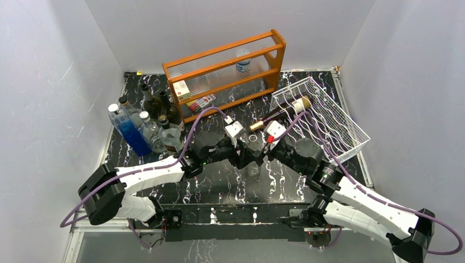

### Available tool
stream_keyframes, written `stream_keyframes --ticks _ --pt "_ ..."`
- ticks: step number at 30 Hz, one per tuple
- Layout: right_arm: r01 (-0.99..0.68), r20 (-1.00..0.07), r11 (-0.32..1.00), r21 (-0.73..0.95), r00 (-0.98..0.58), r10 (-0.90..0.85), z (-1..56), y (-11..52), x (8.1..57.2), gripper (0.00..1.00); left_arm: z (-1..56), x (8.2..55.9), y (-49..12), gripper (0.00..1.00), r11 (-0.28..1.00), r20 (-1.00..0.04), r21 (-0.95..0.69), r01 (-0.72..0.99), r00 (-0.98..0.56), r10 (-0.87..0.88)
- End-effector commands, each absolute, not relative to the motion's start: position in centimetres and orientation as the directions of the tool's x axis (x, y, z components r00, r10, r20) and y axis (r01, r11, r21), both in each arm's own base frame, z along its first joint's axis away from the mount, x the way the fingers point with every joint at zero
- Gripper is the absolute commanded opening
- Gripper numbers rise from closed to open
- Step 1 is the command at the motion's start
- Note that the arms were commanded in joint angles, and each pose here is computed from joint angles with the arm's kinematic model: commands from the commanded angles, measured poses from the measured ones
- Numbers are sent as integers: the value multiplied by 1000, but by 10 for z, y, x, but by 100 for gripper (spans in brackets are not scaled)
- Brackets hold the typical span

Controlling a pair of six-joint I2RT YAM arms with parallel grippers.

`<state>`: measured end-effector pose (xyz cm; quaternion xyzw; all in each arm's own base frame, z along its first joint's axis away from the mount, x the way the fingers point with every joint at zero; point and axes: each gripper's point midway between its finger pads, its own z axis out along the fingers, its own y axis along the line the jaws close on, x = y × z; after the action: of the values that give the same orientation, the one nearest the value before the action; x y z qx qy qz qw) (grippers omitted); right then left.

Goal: Take the wine bottle off the wine rack

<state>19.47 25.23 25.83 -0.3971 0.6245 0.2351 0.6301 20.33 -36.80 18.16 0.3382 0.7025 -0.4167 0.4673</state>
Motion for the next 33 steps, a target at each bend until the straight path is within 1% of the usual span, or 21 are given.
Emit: stream_keyframes --ticks 1,2,4,9,15,19,24,27,33 --pt "-801 -981 567 -191 175 -84 300 254 186 98 224 211 -351 28 468 -969 -196 862 -242 39" --pt "-801 -979 565 -198 183 -84 303 253 185 98 224 209 -347 26 476 -969 -191 859 -244 52" --pt "-798 -978 566 -208 189 -93 306 250 184 98 225 207 -337 25 498 -966 -188 847 -250 60" --pt "-746 -969 619 -245 209 -132 311 233 191 98 226 200 -306 24 566 -958 -186 803 -276 77" --pt "-694 -964 670 -264 213 -160 308 218 197 98 227 203 -267 19 685 -946 -156 712 -308 105" --pt "-696 -967 671 -255 191 -168 301 218 197 98 238 209 -242 19 761 -953 -129 636 -293 83" --pt "-700 -971 673 -241 173 -168 294 220 199 98 226 213 -209 19 853 -937 -111 510 -340 81" --pt "-703 -971 670 -238 167 -170 289 223 199 98 221 214 -189 19 894 -938 -107 435 -342 55" --pt "-710 -971 662 -239 159 -180 281 229 202 98 234 223 -138 19 969 -967 -99 224 -251 -41"
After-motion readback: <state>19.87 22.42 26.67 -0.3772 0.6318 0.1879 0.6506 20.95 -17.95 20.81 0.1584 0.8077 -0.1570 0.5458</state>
